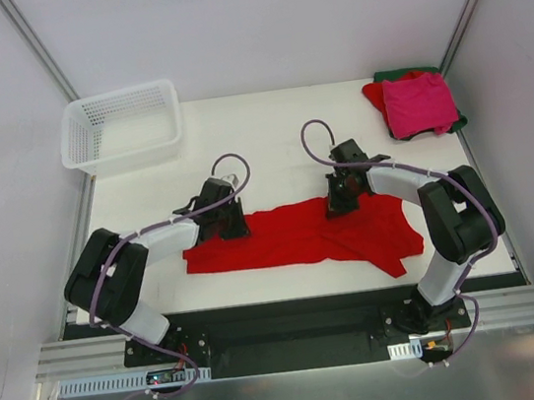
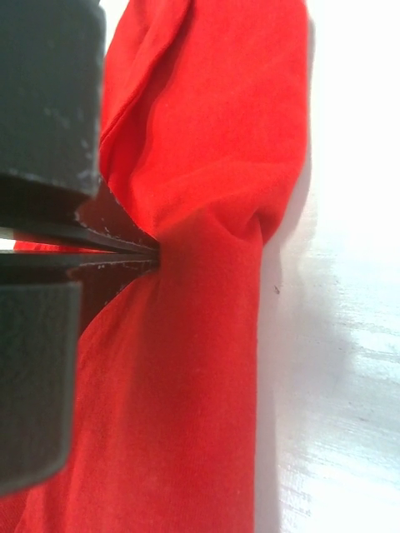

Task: Fold and stack the t-shirts
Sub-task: Fold the other side of the tshirt into a rectangle

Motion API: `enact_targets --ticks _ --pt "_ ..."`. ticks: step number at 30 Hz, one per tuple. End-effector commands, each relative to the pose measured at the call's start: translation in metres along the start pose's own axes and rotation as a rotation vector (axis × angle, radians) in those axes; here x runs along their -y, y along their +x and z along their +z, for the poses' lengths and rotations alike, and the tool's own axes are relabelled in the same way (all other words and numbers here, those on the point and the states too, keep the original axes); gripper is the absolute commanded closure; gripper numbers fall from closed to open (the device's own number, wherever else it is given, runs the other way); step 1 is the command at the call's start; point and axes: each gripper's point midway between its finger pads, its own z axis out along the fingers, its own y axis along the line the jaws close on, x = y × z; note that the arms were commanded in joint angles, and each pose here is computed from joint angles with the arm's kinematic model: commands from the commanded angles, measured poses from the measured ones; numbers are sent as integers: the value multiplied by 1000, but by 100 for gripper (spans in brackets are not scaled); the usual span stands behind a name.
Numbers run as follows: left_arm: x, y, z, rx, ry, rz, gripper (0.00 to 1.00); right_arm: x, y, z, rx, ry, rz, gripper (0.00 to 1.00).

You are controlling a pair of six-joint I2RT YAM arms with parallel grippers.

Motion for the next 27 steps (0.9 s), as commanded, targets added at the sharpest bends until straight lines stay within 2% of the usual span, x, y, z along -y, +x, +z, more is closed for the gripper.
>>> enact_targets --ticks 1,6,9,17,27 --pt "2 26 -21 -17 16 -10 100 -5 -9 -4 24 5 -20 99" --pt "-8 43 -38 -9 -6 -23 100 -5 -8 -2 19 6 -21 99" --pt "-12 40 -49 25 -23 -8 100 -5 -9 -2 20 5 -21 99" --pt "-13 47 -52 -3 -28 -8 100 -5 -8 -3 19 7 -19 99" --pt "-7 33 -61 54 -13 21 100 -6 -7 -2 12 4 -21 99"
